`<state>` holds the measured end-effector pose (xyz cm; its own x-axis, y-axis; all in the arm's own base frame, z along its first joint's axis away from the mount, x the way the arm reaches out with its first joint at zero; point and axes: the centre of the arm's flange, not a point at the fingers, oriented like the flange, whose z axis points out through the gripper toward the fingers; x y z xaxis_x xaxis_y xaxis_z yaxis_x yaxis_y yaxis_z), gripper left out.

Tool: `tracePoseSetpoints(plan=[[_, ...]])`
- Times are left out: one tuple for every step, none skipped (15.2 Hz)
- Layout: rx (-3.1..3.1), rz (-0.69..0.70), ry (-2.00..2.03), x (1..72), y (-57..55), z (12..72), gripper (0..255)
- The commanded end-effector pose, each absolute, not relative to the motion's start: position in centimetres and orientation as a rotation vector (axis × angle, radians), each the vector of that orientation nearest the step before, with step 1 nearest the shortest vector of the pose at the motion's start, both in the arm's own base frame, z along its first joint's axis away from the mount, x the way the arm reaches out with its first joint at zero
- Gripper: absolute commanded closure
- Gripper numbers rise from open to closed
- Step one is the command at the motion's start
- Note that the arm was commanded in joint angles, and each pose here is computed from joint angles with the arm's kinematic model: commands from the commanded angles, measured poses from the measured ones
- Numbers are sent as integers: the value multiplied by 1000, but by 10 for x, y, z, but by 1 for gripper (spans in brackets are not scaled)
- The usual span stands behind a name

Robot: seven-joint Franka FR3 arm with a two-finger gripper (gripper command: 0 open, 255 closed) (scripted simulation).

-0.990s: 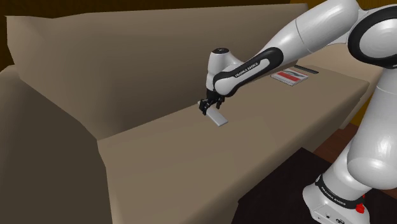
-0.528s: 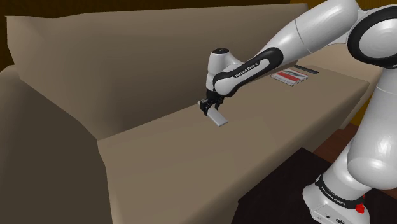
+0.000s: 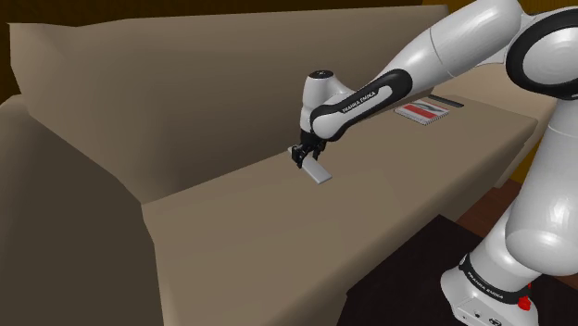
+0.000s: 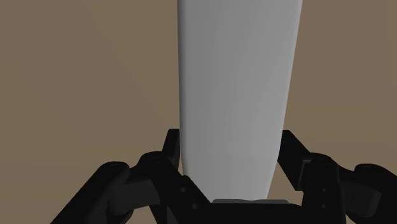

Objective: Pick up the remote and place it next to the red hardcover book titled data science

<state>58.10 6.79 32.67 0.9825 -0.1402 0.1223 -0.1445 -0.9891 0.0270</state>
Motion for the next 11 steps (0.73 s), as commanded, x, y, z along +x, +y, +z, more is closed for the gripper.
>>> tracePoseSetpoints(plan=[[3092,187,-222,581,68,327,255],[3092,187,-222,581,68,332,255],[3092,187,-222,581,68,337,255],[3092,187,-222,581,68,342,255],[3092,187,-222,581,68,348,255],[3092,187,-222,581,68,353,255],[3092,187,-222,581,68,358,255],[3092,187,-222,581,68,364,255],[3092,187,-222,581,68,369,255],[3092,187,-222,581,68,374,255],[3092,187,-222,581,68,379,255]])
